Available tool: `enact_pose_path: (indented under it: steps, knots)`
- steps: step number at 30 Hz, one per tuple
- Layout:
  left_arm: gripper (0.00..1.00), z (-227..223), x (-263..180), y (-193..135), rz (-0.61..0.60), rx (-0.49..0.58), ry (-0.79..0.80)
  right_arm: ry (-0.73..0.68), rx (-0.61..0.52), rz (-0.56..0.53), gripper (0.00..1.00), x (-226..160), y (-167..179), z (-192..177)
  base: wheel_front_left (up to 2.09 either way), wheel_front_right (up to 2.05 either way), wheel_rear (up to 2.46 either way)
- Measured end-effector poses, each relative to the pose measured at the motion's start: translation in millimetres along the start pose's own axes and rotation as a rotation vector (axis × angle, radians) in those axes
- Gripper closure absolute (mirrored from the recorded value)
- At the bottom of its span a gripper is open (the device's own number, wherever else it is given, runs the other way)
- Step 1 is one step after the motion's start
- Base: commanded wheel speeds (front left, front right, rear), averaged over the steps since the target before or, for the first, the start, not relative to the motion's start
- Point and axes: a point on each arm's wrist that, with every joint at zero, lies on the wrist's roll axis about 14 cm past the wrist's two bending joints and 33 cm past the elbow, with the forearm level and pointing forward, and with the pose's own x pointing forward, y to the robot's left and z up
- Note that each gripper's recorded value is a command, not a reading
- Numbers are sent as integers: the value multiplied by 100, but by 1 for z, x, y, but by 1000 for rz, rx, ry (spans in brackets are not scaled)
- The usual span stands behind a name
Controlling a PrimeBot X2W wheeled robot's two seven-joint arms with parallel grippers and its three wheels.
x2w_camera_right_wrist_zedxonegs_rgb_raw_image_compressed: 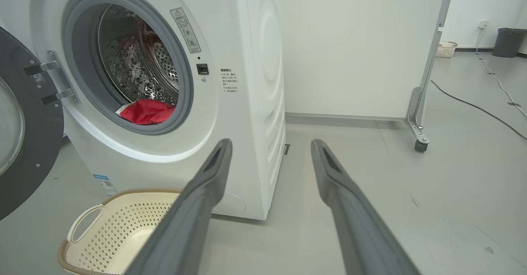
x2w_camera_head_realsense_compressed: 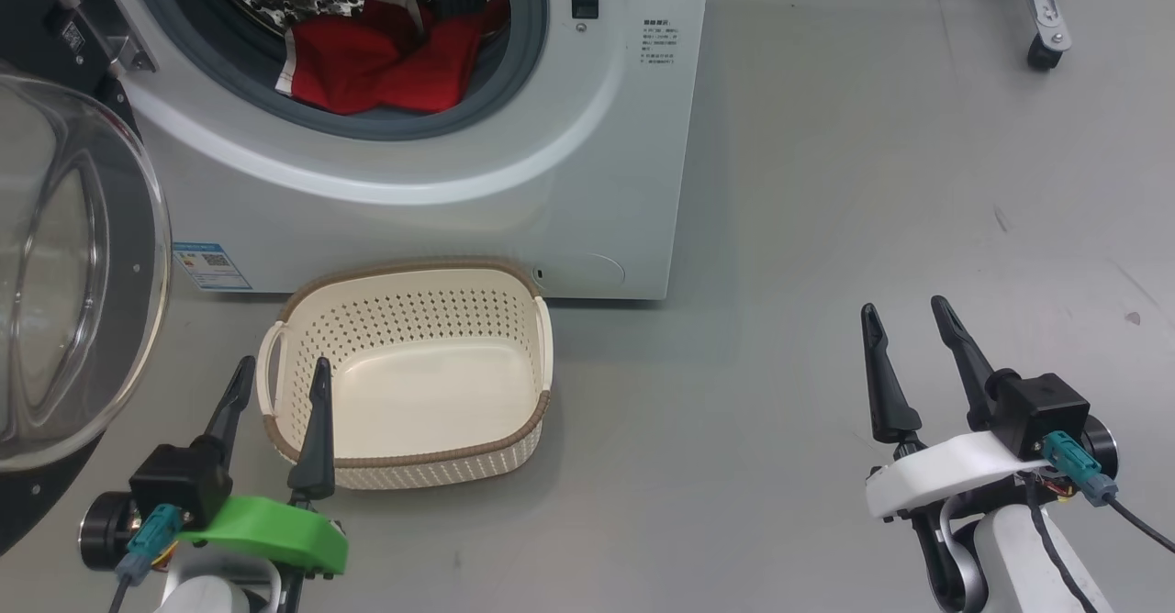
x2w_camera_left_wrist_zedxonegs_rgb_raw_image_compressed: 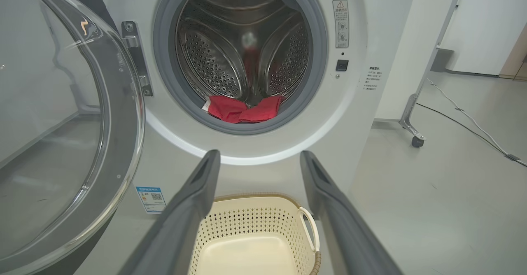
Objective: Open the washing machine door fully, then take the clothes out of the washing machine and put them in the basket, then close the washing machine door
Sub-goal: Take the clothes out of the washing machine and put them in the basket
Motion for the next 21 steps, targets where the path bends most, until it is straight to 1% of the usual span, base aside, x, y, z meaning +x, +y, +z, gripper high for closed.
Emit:
enact_pose_path:
  steps: [10,21]
  knots:
    - [0,-1,-1,1,2,10,4,5,2,4,0,1,1,-2,118,-118,0]
    - [0,-1,-1,-1,-6,16,4,5,3,3,0,1,1,-2,78,-78,0]
